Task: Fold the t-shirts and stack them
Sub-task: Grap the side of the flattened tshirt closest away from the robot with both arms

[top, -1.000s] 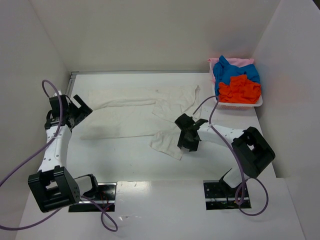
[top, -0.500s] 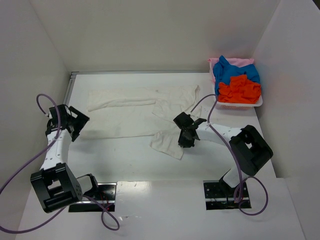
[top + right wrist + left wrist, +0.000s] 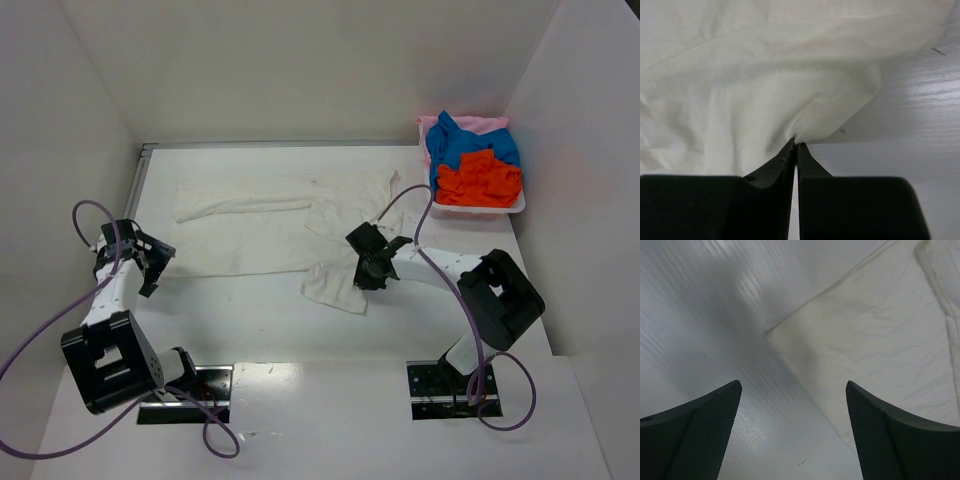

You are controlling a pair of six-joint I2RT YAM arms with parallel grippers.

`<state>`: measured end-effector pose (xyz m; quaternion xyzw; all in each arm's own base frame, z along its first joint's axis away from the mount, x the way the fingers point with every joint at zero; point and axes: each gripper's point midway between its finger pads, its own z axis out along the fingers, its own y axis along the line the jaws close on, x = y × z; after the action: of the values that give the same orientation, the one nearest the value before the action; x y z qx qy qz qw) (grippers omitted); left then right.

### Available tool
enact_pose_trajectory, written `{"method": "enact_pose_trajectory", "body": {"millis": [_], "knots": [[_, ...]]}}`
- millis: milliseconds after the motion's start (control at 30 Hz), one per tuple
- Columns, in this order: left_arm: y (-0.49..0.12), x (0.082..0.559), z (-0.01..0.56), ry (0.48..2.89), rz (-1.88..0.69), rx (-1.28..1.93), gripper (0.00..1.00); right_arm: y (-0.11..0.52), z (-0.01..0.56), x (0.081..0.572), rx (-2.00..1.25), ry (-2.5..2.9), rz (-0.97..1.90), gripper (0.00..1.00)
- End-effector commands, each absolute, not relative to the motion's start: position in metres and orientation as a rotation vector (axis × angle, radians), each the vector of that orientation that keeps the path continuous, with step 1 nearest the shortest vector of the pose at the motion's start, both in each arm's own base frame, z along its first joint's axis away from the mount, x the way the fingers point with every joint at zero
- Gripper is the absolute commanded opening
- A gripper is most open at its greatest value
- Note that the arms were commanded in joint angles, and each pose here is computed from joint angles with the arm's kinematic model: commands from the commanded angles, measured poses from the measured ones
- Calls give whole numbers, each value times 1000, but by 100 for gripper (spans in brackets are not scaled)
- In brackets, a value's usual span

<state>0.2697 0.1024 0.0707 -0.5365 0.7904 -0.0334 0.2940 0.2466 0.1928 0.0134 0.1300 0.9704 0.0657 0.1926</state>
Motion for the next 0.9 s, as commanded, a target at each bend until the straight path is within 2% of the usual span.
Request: {"method": "enact_pose_trajectory", "body": {"millis": [0,133,333,533,867], "knots": [[115,269,61,2121,-9,-1435,92,202,38,271,374,2612,271,7],[114,274,48,2166,-26,-1437,85,198,39,277,386,2599,271,8],[119,274,37,2163,8,-1463,80,199,42,279,386,2592,279,8],[122,275,30,2153,27,-1495,61,198,41,278,386,2599,271,8],[132,274,21,2131,95,-1535,55,191,42,273,397,2608,256,9]]}}
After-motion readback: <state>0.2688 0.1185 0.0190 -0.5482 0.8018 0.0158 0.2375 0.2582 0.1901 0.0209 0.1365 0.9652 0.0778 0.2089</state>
